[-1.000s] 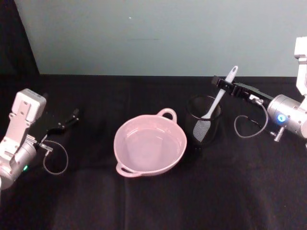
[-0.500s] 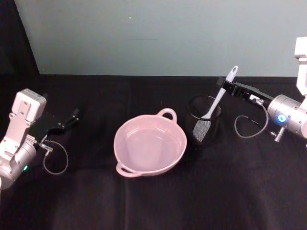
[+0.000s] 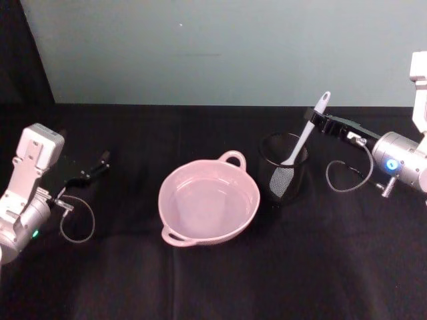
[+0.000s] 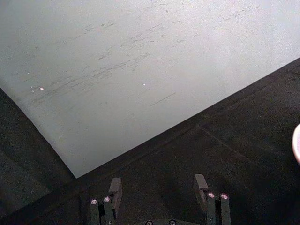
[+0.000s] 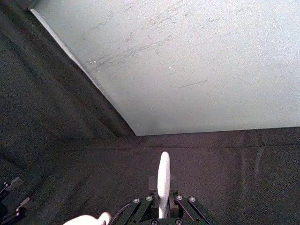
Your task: Use the one hand to pick up the spoon and stir the clear water in the bowl.
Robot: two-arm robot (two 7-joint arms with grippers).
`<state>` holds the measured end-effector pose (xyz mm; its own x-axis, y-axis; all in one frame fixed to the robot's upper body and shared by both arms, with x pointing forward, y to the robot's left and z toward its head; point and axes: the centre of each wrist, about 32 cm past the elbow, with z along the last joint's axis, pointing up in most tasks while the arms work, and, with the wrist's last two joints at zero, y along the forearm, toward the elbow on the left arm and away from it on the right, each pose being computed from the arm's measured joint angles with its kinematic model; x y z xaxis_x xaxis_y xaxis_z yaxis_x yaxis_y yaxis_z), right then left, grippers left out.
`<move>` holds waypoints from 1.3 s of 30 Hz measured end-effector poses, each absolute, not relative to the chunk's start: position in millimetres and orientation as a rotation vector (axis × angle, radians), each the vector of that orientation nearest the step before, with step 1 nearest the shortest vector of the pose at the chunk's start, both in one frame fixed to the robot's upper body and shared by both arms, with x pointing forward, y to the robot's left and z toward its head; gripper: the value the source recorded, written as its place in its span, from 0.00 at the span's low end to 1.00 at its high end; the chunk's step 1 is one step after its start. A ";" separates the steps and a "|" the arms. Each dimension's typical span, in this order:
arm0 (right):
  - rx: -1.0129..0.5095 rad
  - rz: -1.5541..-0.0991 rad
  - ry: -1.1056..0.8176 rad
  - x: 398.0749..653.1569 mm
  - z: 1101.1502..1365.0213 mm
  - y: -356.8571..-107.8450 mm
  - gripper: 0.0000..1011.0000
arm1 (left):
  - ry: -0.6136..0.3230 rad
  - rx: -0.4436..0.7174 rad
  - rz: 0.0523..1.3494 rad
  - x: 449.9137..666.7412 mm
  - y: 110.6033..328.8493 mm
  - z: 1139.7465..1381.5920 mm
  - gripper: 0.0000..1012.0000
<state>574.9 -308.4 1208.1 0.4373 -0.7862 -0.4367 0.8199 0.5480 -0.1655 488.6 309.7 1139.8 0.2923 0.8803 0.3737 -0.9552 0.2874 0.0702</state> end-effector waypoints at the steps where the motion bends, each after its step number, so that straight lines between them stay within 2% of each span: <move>1: 0.075 -1.000 0.502 574.9 1208.1 -308.4 0.11 | -0.285 0.304 1.248 488.6 309.7 1139.8 1.00; 7: 0.077 -0.989 0.460 570.3 1211.6 -308.9 0.11 | -0.285 0.304 1.248 488.6 309.7 1139.8 1.00; 15: 0.090 -0.952 0.348 559.4 1231.1 -308.3 0.11 | -0.285 0.305 1.248 488.6 309.7 1139.8 1.00; 21: 0.106 -0.917 0.205 551.8 1258.4 -308.2 0.11 | -0.285 0.304 1.248 488.6 309.7 1139.8 1.00; 31: 0.111 -0.822 0.091 550.1 1301.8 -310.1 0.11 | -0.285 0.304 1.248 488.6 309.7 1139.8 1.00; 35: 0.112 -0.760 0.058 548.2 1316.4 -302.6 0.11 | -0.285 0.304 1.248 488.6 309.7 1139.8 1.00; 39: 0.100 -0.700 0.043 547.2 1320.1 -290.8 0.11 | -0.285 0.305 1.248 488.6 309.7 1139.8 1.00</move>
<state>547.2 -290.8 1320.1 0.7643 -0.6406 -0.0734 0.6448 0.7604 0.0774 488.6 309.7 1139.8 0.2923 0.8803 0.3737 -0.9552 0.2873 0.0704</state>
